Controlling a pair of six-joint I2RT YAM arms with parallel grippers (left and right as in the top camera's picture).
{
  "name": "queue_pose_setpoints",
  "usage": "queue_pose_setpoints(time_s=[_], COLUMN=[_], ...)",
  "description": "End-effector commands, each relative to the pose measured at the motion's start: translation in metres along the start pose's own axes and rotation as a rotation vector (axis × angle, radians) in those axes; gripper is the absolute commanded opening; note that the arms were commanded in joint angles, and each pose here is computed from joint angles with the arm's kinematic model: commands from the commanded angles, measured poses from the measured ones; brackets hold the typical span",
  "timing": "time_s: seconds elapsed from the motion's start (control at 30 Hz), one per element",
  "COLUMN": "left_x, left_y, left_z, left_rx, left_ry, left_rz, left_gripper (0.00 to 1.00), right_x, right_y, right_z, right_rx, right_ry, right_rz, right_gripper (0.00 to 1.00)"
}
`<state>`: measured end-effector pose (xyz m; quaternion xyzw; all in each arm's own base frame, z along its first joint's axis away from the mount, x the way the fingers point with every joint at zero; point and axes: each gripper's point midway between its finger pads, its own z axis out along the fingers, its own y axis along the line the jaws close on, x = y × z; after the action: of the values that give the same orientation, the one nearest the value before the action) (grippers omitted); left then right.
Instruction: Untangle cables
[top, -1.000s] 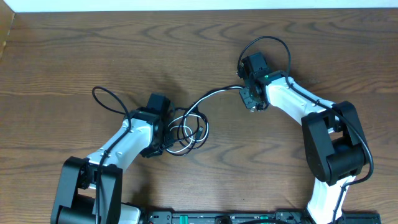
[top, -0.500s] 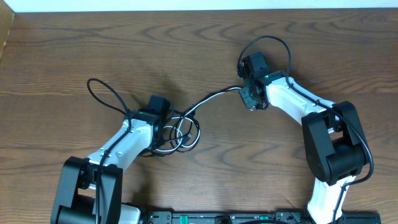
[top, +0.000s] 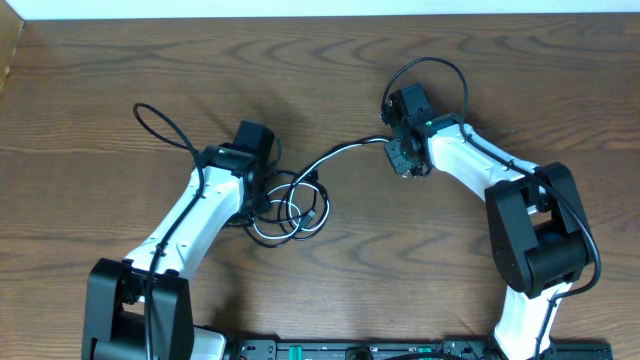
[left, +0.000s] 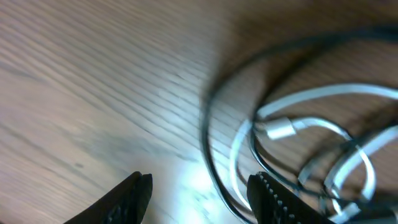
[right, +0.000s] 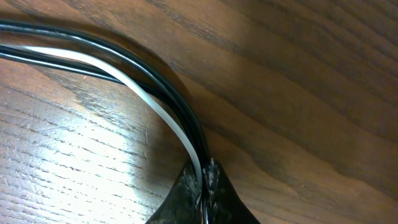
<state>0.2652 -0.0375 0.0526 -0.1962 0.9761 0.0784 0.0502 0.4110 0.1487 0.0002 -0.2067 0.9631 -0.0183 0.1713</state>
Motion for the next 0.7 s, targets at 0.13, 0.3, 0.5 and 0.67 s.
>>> queue_pose_setpoints(time_s=[0.13, 0.3, 0.5, 0.67], left_x=[0.027, 0.038, 0.040, 0.039], left_y=[-0.011, -0.007, -0.010, -0.012], left_z=[0.008, 0.029, 0.047, 0.052], left_rx=[0.074, 0.066, 0.096, 0.109], left_ry=[0.123, 0.131, 0.095, 0.079], left_rz=[-0.035, -0.059, -0.065, -0.067], left_gripper=[0.55, 0.55, 0.55, 0.49], right_x=[0.033, 0.033, 0.033, 0.033], right_y=[0.014, 0.015, 0.016, 0.017], right_z=[0.026, 0.026, 0.026, 0.026], right_rx=[-0.042, -0.042, -0.053, -0.057], right_ry=[0.102, 0.102, 0.101, 0.101], right_rz=[-0.016, -0.016, -0.016, -0.016], right_gripper=[0.02, 0.02, 0.02, 0.03])
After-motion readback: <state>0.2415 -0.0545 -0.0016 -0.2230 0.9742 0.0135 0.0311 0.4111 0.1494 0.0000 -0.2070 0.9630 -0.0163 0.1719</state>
